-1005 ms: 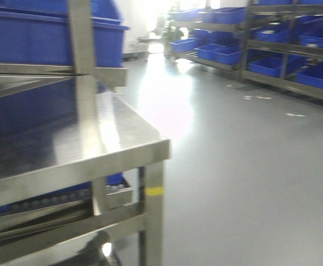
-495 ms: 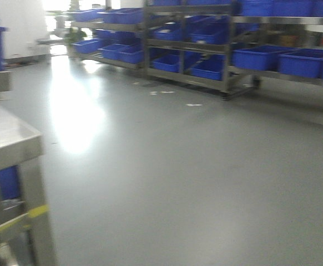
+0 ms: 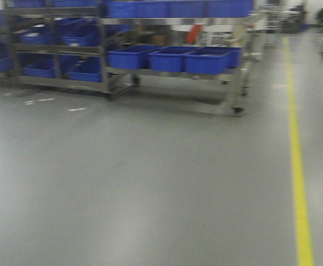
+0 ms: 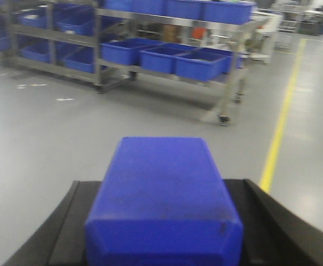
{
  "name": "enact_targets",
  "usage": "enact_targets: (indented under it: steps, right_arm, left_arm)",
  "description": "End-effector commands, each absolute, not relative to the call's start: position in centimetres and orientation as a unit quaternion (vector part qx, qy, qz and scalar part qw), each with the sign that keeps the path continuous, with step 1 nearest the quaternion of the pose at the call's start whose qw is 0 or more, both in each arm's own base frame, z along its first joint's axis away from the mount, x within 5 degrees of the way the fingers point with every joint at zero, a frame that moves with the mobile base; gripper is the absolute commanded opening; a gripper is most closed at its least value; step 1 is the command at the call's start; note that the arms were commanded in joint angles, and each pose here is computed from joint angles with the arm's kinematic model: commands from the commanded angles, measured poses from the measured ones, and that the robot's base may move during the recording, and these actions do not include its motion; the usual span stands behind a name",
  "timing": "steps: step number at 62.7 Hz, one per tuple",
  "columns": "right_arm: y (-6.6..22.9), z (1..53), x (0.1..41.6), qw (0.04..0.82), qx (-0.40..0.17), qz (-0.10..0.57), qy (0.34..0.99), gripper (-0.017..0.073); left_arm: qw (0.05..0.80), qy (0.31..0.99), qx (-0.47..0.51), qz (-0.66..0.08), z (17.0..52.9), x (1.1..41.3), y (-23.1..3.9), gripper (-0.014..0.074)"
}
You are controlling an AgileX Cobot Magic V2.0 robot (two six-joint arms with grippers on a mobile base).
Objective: Pick and sort blue part to right shelf
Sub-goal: 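Drive the base away from the table, holding both bottles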
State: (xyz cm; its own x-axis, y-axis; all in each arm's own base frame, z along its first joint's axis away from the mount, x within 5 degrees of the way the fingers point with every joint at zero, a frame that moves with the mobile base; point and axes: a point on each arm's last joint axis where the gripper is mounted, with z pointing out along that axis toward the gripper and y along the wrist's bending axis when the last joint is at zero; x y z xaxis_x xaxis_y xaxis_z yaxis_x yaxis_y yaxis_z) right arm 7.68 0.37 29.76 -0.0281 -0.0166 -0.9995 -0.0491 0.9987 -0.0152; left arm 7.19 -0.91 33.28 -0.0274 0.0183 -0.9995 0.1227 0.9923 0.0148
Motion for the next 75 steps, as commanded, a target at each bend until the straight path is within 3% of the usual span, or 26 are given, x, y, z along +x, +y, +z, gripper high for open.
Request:
enact_targets:
  steps: [1, 75]
  right_arm:
    - [0.32, 31.47, 7.6, 0.736, -0.023, 0.007, 0.677, 0.0382]
    - [0.32, 31.47, 7.6, 0.736, -0.023, 0.007, 0.677, 0.0382]
  left_arm:
    - [0.733, 0.678, 0.041, -0.041, 34.95, 7.12, -0.85, 0.0333]
    - [0.733, 0.678, 0.041, -0.041, 34.95, 7.12, -0.85, 0.0333]
